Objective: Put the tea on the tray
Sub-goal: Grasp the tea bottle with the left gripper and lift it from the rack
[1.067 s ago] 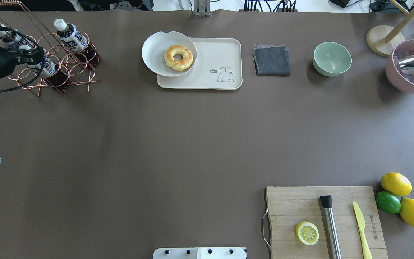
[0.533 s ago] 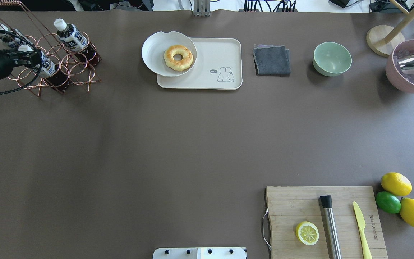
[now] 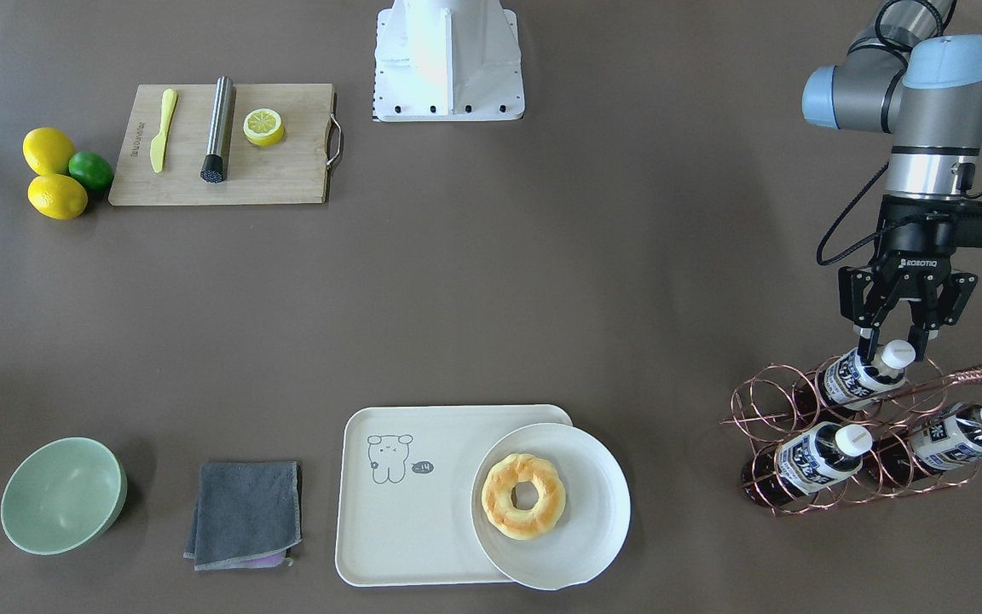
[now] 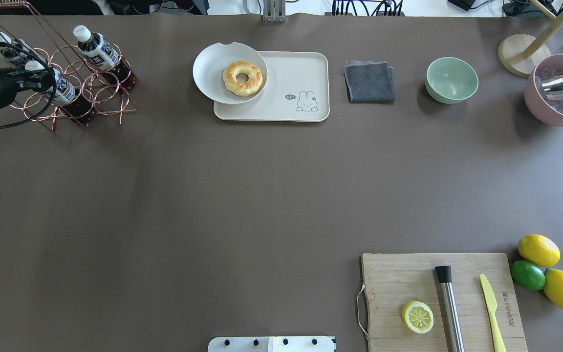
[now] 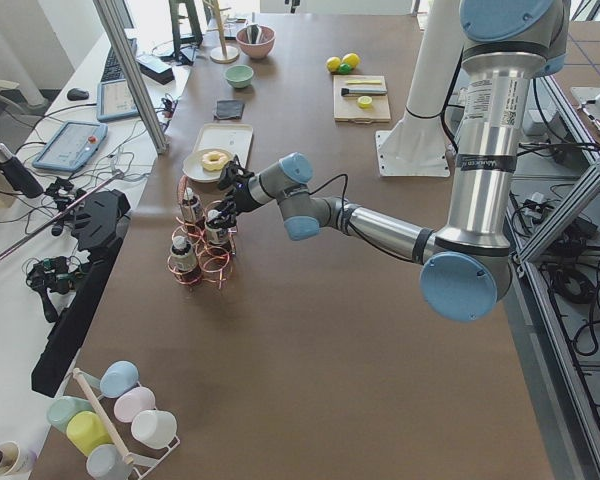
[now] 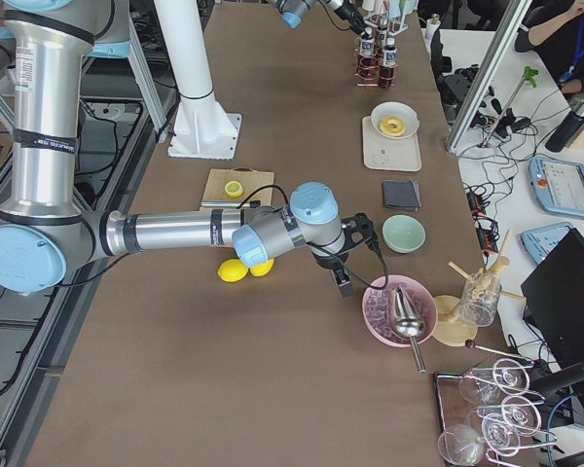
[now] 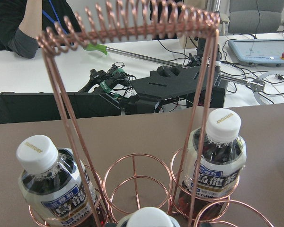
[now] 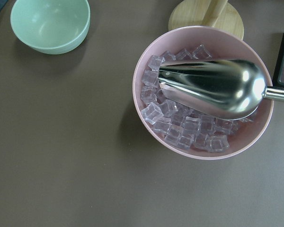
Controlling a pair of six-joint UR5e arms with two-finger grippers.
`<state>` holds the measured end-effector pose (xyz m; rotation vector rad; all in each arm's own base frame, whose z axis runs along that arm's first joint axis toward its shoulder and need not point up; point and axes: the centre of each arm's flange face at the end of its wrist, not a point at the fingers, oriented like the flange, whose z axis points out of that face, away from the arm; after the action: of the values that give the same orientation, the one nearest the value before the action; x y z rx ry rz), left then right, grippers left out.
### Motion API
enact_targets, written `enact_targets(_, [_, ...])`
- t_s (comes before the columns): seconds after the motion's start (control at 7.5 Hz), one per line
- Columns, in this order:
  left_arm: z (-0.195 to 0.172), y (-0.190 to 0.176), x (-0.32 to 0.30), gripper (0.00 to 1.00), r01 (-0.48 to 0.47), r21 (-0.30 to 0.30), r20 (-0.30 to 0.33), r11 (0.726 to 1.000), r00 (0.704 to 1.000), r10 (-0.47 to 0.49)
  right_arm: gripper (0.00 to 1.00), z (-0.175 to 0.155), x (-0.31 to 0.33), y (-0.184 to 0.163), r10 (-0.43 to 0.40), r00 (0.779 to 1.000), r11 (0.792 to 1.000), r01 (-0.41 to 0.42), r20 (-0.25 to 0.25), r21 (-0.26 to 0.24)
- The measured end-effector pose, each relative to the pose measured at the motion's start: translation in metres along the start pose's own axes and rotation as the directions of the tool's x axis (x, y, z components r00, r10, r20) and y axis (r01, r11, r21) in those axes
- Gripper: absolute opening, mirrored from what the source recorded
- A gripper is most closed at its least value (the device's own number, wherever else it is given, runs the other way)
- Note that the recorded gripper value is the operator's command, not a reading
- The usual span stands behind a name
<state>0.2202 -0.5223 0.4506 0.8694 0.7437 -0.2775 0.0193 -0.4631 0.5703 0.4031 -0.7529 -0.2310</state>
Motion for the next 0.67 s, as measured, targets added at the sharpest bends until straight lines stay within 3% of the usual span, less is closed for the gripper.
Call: enact_targets(0.67, [-0.011,-0.023,-0.006,0.0,-0.006,0.045,-0.007,0.999,1.0,0.006,1.0,0.0,0.0,0.0,0.0,1.0,1.0,0.0,0.0,0.0])
